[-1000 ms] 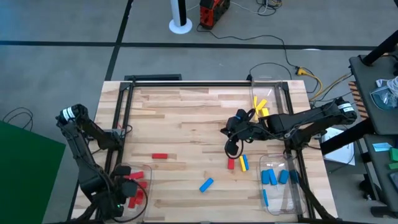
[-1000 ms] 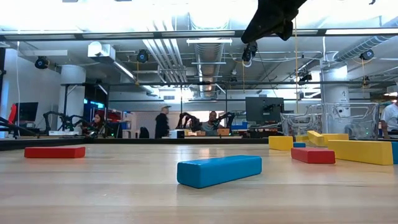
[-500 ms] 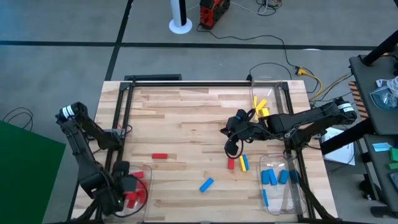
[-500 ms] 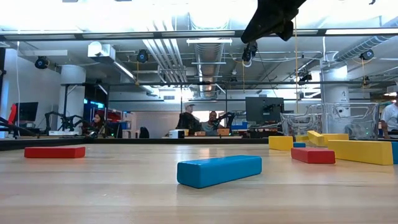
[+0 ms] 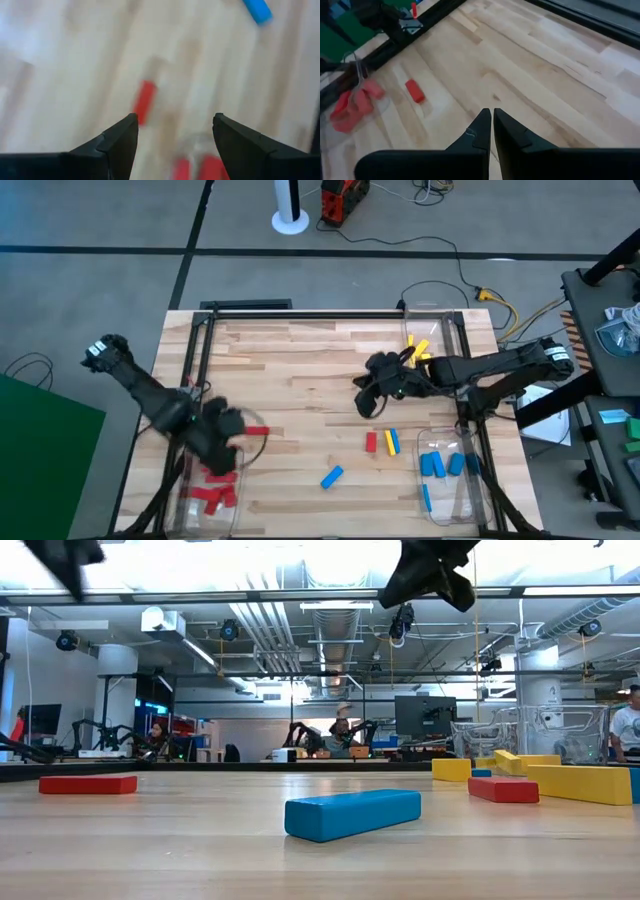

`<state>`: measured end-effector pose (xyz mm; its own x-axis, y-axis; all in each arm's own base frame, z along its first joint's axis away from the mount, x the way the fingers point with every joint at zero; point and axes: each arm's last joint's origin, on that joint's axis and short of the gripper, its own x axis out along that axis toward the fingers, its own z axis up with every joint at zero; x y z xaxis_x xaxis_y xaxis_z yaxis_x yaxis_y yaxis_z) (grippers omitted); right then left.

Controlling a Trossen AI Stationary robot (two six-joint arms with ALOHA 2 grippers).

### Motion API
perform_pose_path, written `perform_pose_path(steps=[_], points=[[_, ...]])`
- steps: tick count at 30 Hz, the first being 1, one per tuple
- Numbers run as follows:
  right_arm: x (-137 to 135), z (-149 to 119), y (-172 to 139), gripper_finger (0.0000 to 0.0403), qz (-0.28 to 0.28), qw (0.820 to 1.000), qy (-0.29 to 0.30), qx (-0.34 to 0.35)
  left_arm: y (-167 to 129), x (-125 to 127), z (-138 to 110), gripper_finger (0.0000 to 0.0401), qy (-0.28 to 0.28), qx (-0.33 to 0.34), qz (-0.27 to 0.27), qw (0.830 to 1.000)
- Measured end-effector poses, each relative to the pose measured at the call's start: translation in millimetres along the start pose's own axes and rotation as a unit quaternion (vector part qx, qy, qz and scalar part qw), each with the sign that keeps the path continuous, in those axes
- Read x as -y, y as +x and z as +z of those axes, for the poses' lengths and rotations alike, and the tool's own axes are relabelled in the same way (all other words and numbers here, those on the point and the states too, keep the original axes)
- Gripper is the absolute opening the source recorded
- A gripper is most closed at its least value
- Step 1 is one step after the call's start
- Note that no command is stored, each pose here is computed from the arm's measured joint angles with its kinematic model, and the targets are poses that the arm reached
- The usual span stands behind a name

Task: Sort blocks
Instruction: Put the yellow block into the top right transparent bin

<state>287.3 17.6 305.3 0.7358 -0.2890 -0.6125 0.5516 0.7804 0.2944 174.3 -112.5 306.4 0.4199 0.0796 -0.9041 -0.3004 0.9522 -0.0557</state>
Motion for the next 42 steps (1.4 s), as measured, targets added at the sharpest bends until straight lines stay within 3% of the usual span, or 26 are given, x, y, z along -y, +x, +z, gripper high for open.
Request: perform_pose_path(steps=[7,12,17,23,32,42], points=[[13.9,26.8,-4.6,0.0012,-0.010,0.998,0.056,-0.006,-1.6,-43.3,31.1,0.0231,0.013,0.075,0.088,0.993],[30.8,35.4,-15.4,0.0012,-0.078,0.988,0.124,-0.052,0.1,-69.5,52.2,0.0231,-0.054,0.125,0.137,0.981],[47.3,36.0,-21.8,0.0012,-0.115,0.965,0.201,-0.120,4.0,-86.6,79.0,0.0231,-0.160,0.188,0.109,0.963],[53.0,32.6,-11.1,0.0012,-0.104,0.953,0.213,-0.187,15.2,-97.2,108.6,0.0231,-0.231,0.233,0.042,0.944],[51.2,22.1,25.7,0.0013,-0.186,0.920,0.212,-0.271,24.7,-103.9,117.6,0.0231,-0.236,0.230,0.045,0.943],[58.6,18.1,57.1,0.0027,-0.210,0.903,0.212,-0.310,24.5,-118.3,120.0,0.0231,-0.222,0.230,0.072,0.945]])
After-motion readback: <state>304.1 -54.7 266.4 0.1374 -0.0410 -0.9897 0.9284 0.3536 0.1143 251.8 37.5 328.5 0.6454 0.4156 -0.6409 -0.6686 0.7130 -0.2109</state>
